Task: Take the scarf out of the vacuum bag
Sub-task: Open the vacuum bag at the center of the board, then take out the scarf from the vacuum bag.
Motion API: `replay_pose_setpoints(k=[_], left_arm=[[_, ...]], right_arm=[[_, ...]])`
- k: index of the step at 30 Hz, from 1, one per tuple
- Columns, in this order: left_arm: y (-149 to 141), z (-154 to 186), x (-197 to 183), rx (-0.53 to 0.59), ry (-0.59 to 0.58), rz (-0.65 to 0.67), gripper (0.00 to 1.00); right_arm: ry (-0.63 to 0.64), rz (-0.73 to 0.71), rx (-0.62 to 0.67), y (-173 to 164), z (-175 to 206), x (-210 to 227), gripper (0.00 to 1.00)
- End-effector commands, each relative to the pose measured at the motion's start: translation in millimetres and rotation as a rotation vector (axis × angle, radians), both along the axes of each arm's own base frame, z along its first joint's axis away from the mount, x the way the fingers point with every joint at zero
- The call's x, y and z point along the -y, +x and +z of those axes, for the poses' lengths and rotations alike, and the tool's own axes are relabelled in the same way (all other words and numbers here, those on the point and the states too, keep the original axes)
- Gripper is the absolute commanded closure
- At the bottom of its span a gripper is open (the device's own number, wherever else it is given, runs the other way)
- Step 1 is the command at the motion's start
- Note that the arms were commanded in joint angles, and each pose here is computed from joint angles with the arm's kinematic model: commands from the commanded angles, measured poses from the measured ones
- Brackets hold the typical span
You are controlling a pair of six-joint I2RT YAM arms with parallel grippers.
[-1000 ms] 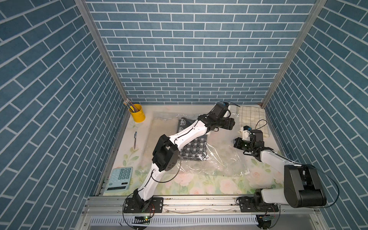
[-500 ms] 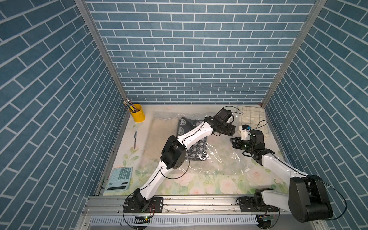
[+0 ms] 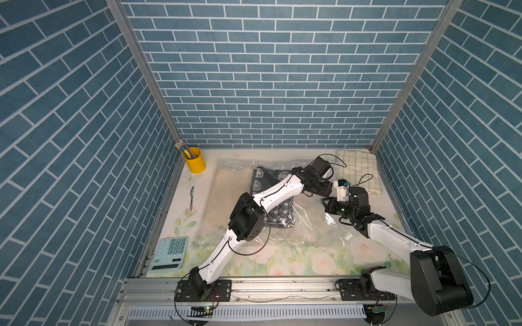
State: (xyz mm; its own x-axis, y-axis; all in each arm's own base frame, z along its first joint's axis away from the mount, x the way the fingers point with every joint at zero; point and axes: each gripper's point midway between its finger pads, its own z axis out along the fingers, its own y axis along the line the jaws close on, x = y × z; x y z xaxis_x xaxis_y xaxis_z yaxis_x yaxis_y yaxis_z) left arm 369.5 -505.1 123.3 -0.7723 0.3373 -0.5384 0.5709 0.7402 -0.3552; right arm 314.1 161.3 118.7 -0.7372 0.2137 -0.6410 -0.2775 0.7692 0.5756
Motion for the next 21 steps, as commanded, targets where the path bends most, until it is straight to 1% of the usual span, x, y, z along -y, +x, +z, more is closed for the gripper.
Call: replay_pose_setpoints(k=[1,2,5,7,8,10,11,13,17,21], left_arm=[[-9.4,-10.8,-2.8,-0.014,0.039,-0.021,0.68],[-9.6,-11.1,-2.5,-0.017,0.036,-0.023,0.78],[-9.4,-9.3,-2.7,-0.012,0.030,-0.017,1.00],[-8.0,-2.8,-4.1,0.003,0.025,-0.009,1.00],[-6.9,2.5,-5.1,0.013,0.018,-0.003,1.00],[-4.7,17.5,-7.4,0.038,-0.008,0.011,1.00],[-4.3,26.2,-8.0,0.051,-0.026,0.017,1.00],[-5.7,42.5,-9.5,0.076,-0.066,0.022,1.00],[-7.7,81.4,-13.0,0.141,-0.162,0.034,1.00],[-9.8,107.1,-17.1,0.180,-0.212,0.041,1.00]], right_arm=[[0.048,0.028,0.061,-3.2,18.6,-7.3,1.00],[0.052,0.032,0.066,-3.5,20.6,-8.2,1.00],[0.035,0.007,0.062,-1.5,19.7,-3.3,1.00],[-0.010,-0.060,0.048,3.6,14.7,11.7,1.00],[-0.060,-0.125,0.026,7.6,7.9,26.8,1.00],[-0.132,-0.193,-0.031,14.1,-6.4,49.6,0.99],[-0.153,-0.207,-0.058,18.0,-12.9,57.1,0.96],[-0.167,-0.202,-0.096,24.5,-23.2,60.4,0.94],[-0.065,-0.123,-0.104,37.8,-28.9,36.8,0.87],[0.006,-0.026,-0.112,47.5,-32.2,10.0,0.82]])
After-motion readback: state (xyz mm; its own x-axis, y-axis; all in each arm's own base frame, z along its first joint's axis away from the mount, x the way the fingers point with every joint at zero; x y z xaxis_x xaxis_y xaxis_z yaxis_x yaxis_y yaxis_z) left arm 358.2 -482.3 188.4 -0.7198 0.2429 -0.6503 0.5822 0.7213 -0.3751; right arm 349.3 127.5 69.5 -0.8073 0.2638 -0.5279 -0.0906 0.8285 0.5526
